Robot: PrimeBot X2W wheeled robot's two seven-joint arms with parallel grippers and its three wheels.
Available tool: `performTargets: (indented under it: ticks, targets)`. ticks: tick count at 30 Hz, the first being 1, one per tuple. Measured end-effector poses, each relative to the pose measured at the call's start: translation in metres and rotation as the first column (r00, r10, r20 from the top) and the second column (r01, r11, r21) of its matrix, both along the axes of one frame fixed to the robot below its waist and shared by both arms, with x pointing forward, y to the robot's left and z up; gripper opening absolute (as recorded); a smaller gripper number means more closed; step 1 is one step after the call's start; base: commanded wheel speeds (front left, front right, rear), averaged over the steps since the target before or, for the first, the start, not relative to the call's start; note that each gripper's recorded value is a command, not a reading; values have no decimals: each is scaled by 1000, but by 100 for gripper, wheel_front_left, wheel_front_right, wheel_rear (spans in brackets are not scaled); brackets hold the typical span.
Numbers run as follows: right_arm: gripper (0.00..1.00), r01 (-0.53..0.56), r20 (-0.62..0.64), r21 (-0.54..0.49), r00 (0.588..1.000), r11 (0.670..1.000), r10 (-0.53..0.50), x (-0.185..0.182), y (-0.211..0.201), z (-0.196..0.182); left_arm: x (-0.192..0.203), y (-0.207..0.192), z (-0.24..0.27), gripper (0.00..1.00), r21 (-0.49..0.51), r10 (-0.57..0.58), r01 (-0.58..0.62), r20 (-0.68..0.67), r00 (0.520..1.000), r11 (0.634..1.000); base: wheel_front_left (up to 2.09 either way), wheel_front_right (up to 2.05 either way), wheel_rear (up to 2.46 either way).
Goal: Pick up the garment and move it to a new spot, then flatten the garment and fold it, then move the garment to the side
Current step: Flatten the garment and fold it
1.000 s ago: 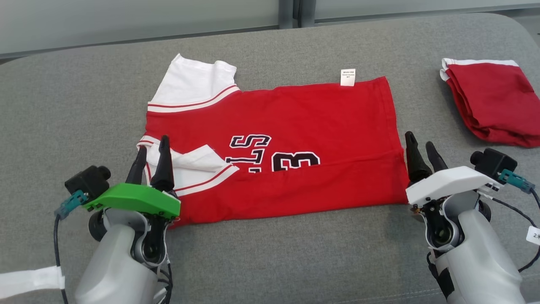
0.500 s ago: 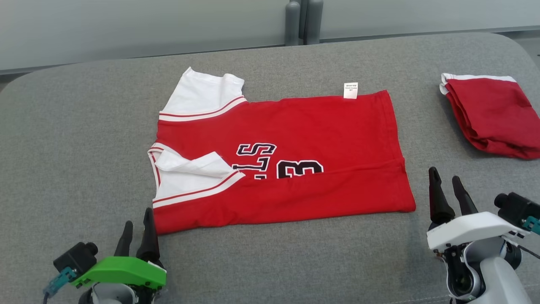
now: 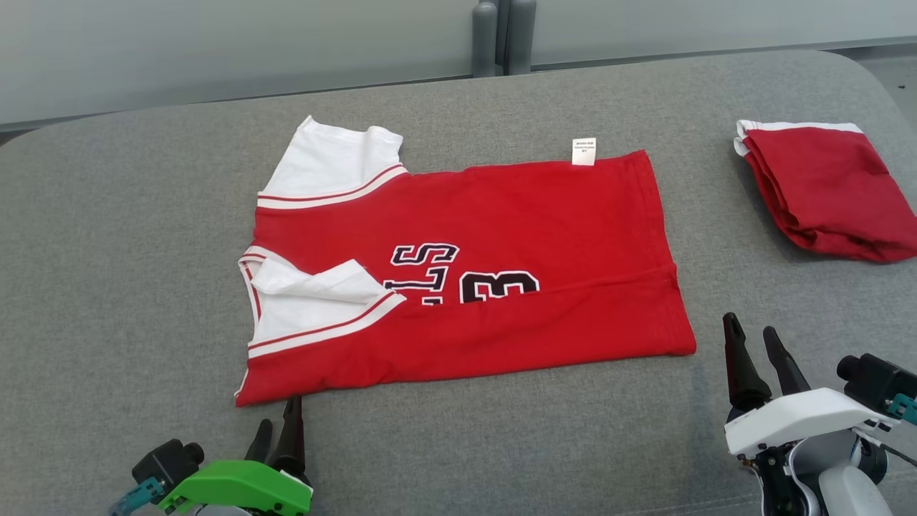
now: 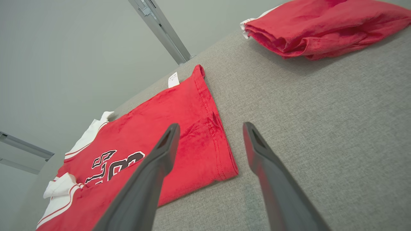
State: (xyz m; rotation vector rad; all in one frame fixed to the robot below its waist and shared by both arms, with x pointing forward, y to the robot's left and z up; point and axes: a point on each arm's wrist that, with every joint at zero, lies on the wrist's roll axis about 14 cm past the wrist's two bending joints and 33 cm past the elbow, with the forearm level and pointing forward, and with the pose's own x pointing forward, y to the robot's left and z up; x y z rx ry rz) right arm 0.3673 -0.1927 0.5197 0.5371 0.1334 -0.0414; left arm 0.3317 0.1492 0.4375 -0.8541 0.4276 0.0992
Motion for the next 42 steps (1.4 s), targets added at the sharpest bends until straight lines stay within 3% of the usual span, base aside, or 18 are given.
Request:
performTargets:
  ticks: [18,20,22,25,42]
  targets:
    - [100,43,-11,-17,999,999,-43,-4,-17,-1,25,8,-7,100,-87,111,-111,-10,994,990,0,0,0]
    - [100,43,-14,-17,999,999,-43,-4,-17,-2,28,10,-7,47,-88,121,-121,-9,993,989,0,0,0]
    - [100,42,-15,-17,999,999,-43,-4,-17,-2,29,11,-8,33,-92,128,-129,-12,992,987,0,0,0]
    - [100,37,-19,-15,999,999,-37,-4,-15,-3,31,12,-7,0,-93,133,-132,-3,991,987,0,0,0]
    - [100,-20,-200,50,979,999,29,-12,10,-58,29,19,19,0,-86,146,-137,110,983,987,0,0,0]
